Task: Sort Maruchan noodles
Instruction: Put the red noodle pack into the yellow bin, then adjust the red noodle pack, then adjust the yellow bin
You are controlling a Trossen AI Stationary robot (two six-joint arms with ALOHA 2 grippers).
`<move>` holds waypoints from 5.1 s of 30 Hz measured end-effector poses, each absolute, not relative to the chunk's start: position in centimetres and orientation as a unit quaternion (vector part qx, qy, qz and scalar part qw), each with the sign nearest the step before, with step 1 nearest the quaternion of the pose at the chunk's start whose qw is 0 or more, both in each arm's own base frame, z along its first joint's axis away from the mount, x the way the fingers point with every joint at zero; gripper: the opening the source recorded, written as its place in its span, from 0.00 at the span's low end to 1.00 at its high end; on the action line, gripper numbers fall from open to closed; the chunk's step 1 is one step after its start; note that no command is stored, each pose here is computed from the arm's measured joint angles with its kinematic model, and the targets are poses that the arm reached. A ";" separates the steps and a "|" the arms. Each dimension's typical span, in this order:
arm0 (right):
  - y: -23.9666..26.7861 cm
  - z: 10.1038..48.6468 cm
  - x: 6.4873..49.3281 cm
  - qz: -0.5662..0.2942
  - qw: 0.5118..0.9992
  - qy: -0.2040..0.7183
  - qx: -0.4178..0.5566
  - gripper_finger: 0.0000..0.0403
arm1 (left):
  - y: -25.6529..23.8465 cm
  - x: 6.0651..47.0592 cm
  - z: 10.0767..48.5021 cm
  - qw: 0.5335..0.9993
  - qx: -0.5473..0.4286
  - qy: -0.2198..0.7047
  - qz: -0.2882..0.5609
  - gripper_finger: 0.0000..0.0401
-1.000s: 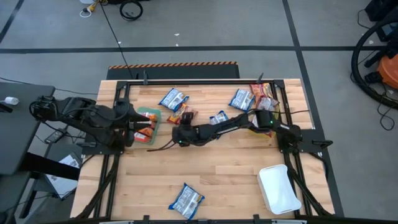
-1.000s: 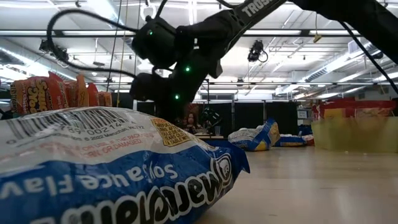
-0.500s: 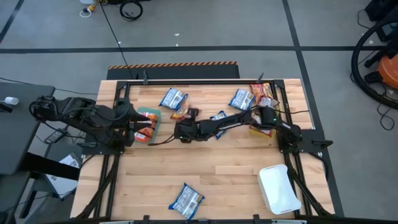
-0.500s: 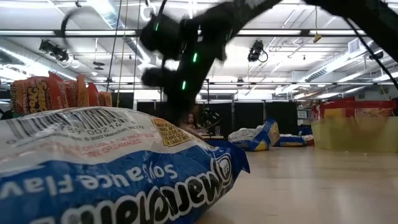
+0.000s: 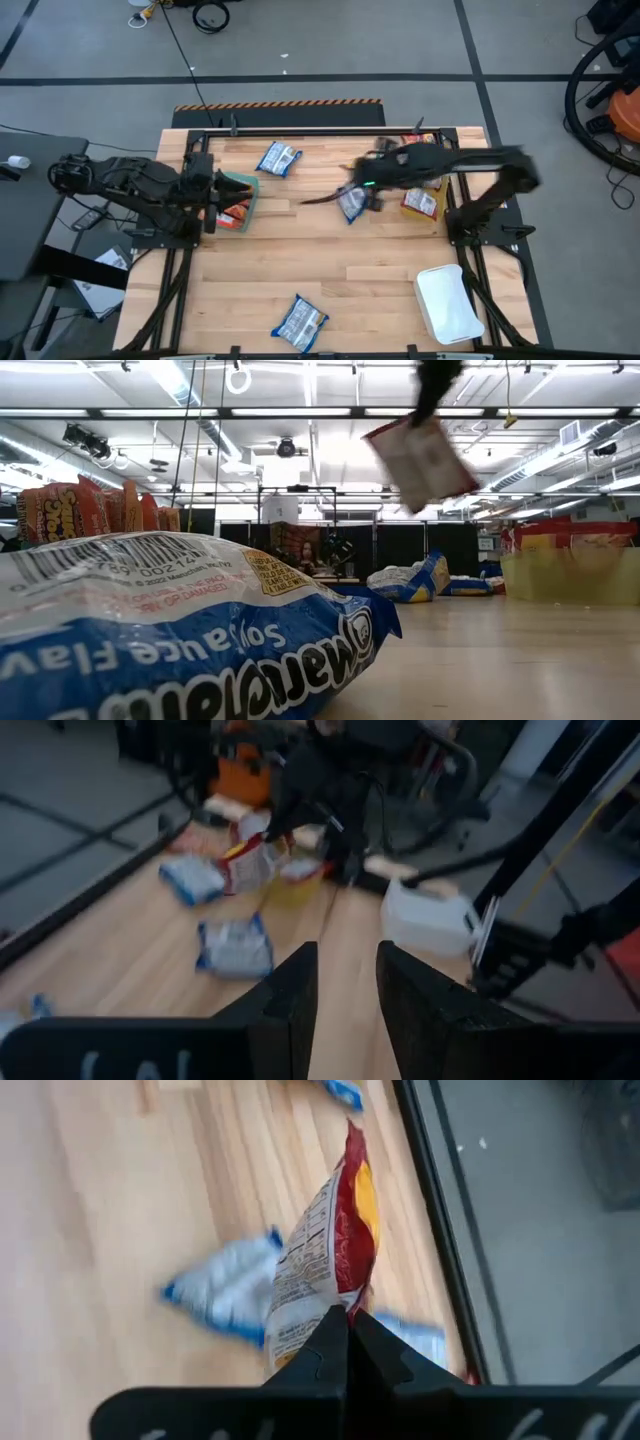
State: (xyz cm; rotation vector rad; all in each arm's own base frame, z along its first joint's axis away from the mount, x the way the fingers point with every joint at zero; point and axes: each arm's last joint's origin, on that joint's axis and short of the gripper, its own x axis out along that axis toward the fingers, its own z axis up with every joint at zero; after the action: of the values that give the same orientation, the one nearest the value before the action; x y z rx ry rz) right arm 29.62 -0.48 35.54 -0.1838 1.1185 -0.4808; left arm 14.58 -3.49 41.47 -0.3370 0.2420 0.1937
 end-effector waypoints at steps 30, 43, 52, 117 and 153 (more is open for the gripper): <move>-3.6 26.9 10.7 -0.223 0.834 0.505 0.016 0.04 | -5.2 21.6 42.3 0.979 -0.140 -0.005 0.147 0.27; -6.4 25.3 10.6 -0.245 0.756 0.605 0.046 0.18 | -3.9 20.2 43.1 0.980 -0.112 -0.015 0.167 0.27; -7.1 29.1 9.6 -0.285 0.684 0.671 0.029 0.48 | -2.3 16.7 43.5 0.978 -0.099 0.005 0.185 0.27; -6.9 24.1 14.0 -0.229 0.648 0.727 -0.002 0.04 | -2.9 17.5 41.6 0.984 -0.079 0.099 0.126 0.27; -20.4 25.6 19.8 -0.551 0.646 0.466 0.249 0.48 | -1.8 14.1 43.5 0.982 -0.067 0.029 0.175 0.27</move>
State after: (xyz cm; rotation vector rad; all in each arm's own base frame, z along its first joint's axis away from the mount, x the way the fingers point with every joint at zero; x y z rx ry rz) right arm 19.77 -20.37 25.58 0.5658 1.0612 -1.2543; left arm 14.13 -1.79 43.46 -0.1352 0.0581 0.3514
